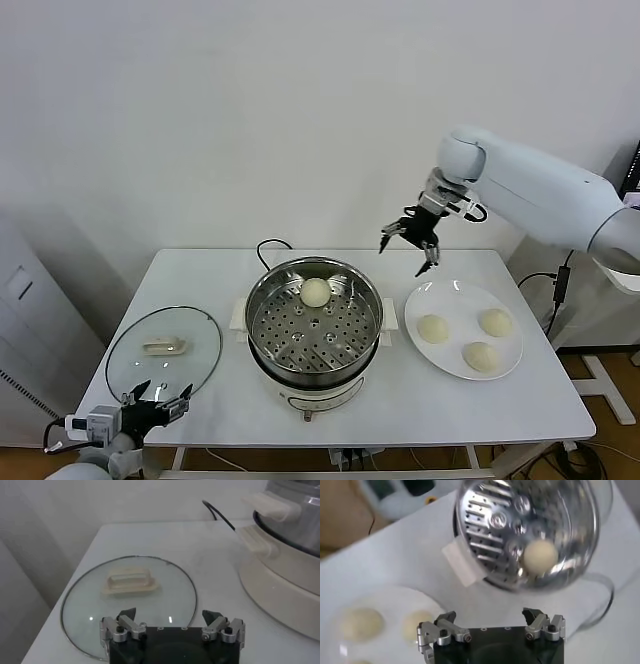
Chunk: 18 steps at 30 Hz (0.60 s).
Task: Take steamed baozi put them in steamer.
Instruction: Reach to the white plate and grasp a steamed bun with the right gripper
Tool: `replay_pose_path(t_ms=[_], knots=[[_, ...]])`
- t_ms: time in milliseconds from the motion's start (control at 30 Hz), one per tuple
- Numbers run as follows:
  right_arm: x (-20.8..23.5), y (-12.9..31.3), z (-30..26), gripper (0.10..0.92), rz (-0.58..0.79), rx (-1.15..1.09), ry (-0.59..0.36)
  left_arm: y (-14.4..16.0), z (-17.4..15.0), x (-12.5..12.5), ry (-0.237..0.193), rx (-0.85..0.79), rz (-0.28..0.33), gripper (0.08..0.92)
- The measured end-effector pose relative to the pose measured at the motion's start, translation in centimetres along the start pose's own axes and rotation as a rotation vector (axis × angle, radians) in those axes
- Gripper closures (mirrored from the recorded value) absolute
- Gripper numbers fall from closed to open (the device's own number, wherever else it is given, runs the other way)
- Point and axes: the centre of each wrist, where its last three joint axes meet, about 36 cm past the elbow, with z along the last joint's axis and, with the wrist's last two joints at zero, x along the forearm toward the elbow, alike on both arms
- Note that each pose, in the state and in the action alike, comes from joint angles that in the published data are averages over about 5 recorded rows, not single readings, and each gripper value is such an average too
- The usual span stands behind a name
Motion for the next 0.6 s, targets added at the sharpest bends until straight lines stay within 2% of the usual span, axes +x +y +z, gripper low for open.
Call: replay_pose_path(t_ms=[233,600], knots=[[-2.7,2.1,2.9,0.200,-0.009,-0.232,0.020,0.1,0.0,0.1,-0.002,0.005,-0.006,0.177],[-8.3,5.1,6.0,0.200,-0.029,-0.415,0.044,0.2,-0.1,0.1,-0.004,0.004,-0.011,0.177]])
